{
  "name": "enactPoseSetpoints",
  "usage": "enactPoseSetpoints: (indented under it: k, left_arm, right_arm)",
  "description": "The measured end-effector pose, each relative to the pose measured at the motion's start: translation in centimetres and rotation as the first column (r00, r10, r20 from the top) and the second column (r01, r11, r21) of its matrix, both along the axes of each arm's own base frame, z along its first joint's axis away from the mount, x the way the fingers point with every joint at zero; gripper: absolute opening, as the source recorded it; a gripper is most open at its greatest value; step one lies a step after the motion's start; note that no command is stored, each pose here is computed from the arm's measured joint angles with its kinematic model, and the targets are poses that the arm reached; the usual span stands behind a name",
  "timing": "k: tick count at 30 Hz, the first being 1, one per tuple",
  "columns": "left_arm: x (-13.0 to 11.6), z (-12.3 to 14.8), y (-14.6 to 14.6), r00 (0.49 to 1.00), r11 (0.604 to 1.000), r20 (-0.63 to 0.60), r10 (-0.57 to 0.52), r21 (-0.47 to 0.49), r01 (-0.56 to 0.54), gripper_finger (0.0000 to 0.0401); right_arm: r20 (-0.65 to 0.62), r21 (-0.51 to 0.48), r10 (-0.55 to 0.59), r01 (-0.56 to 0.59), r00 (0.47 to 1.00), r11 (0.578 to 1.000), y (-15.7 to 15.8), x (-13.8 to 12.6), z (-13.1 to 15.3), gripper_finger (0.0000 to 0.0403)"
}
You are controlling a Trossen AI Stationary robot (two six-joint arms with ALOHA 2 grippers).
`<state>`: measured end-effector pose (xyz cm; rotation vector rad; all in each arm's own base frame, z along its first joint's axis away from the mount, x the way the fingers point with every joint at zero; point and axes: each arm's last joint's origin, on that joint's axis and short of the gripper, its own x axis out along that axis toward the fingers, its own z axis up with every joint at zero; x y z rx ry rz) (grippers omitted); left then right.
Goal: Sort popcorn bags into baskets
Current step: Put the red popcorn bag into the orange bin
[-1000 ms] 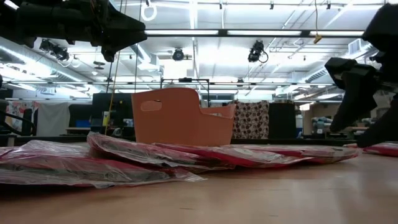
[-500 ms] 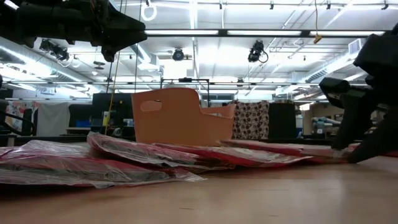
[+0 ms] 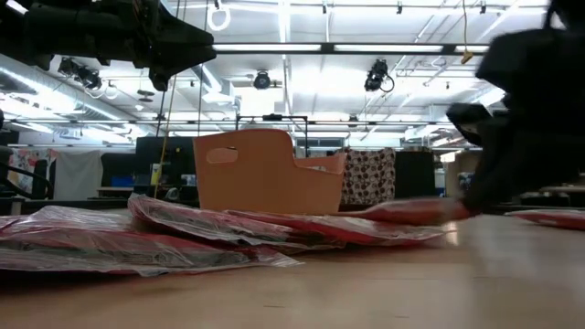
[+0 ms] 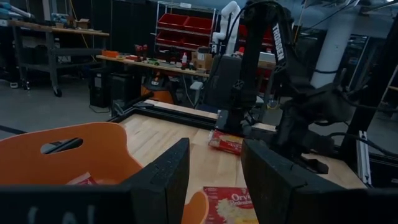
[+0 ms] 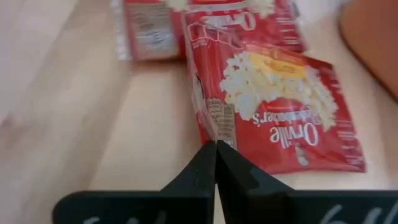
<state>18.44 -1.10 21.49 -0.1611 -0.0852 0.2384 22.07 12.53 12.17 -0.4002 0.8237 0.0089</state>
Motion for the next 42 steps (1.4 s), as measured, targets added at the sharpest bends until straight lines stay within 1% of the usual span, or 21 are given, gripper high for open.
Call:
enactPoseSetpoints:
  k: [4, 7, 9, 13, 16, 22, 28, 30, 32, 36, 38, 40, 42]
  left_arm:
    - [0.0, 0.0, 0.0, 1.000, 1.000, 0.000, 0.000, 0.000, 0.000, 0.0151]
    - [0.0, 0.0, 0.0, 1.000, 1.000, 0.000, 0.000, 0.000, 0.000, 0.0151]
    - [0.0, 0.0, 0.0, 1.000, 1.000, 0.000, 0.000, 0.000, 0.000, 0.0151]
    - [0.0, 0.0, 0.0, 1.000, 1.000, 0.000, 0.000, 0.000, 0.000, 0.0151]
    - [0.0, 0.0, 0.0, 1.000, 1.000, 0.000, 0.000, 0.000, 0.000, 0.0151]
    - [0.0, 0.0, 0.0, 1.000, 1.000, 0.000, 0.000, 0.000, 0.000, 0.0151]
    - [0.0, 0.0, 0.0, 1.000, 1.000, 0.001, 0.000, 0.000, 0.000, 0.0151]
    - [0.0, 0.0, 0.0, 1.000, 1.000, 0.001, 0.000, 0.000, 0.000, 0.0151]
    - [0.0, 0.0, 0.0, 1.000, 1.000, 0.001, 0.000, 0.000, 0.000, 0.0151]
    - [0.0, 0.0, 0.0, 1.000, 1.000, 0.001, 0.000, 0.000, 0.000, 0.0151]
    - [0.0, 0.0, 0.0, 1.000, 1.000, 0.001, 0.000, 0.000, 0.000, 0.0151]
    - [0.0, 0.0, 0.0, 1.000, 1.000, 0.000, 0.000, 0.000, 0.000, 0.0151]
    - [0.0, 0.0, 0.0, 1.000, 1.000, 0.003, 0.000, -0.001, 0.000, 0.0151]
  right_arm:
    - [-0.053, -0.032, -0.075, 0.073, 0.996, 0.997, -0.3, 1.9, 2.4, 0.0008]
    - [-0.094, -0.058, -0.137, 0.132, 0.986, 0.990, -0.8, 3.3, 4.9, 0.0006]
    - [-0.101, -0.094, -0.173, 0.164, 0.980, 0.982, -1.1, 4.2, 6.8, 0.0005]
    - [-0.084, -0.189, -0.232, 0.213, 0.969, 0.959, -1.8, 5.5, 10.8, 0.0005]
    - [-0.077, -0.233, -0.282, 0.257, 0.956, 0.938, -2.9, 6.2, 13.7, 0.0003]
    - [-0.017, -0.286, -0.327, 0.308, 0.945, 0.907, -5.4, 7.6, 19.0, 0.0003]
    - [0.078, -0.299, -0.360, 0.366, 0.930, 0.881, -8.4, 8.7, 23.2, 0.0003]
    - [0.105, -0.298, -0.371, 0.385, 0.923, 0.874, -9.7, 9.1, 24.1, 0.0003]
    - [0.124, -0.275, -0.371, 0.391, 0.920, 0.878, -11.1, 9.6, 24.5, 0.0003]
    - [0.119, -0.187, -0.384, 0.400, 0.916, 0.897, -14.4, 10.4, 24.3, 0.0004]
    - [0.117, -0.147, -0.403, 0.417, 0.908, 0.897, -16.2, 10.6, 24.1, 0.0004]
    - [0.141, -0.097, -0.421, 0.436, 0.896, 0.895, -18.0, 10.8, 24.0, 0.0004]
    - [0.128, -0.059, -0.444, 0.454, 0.887, 0.889, -19.7, 10.8, 23.7, 0.0004]
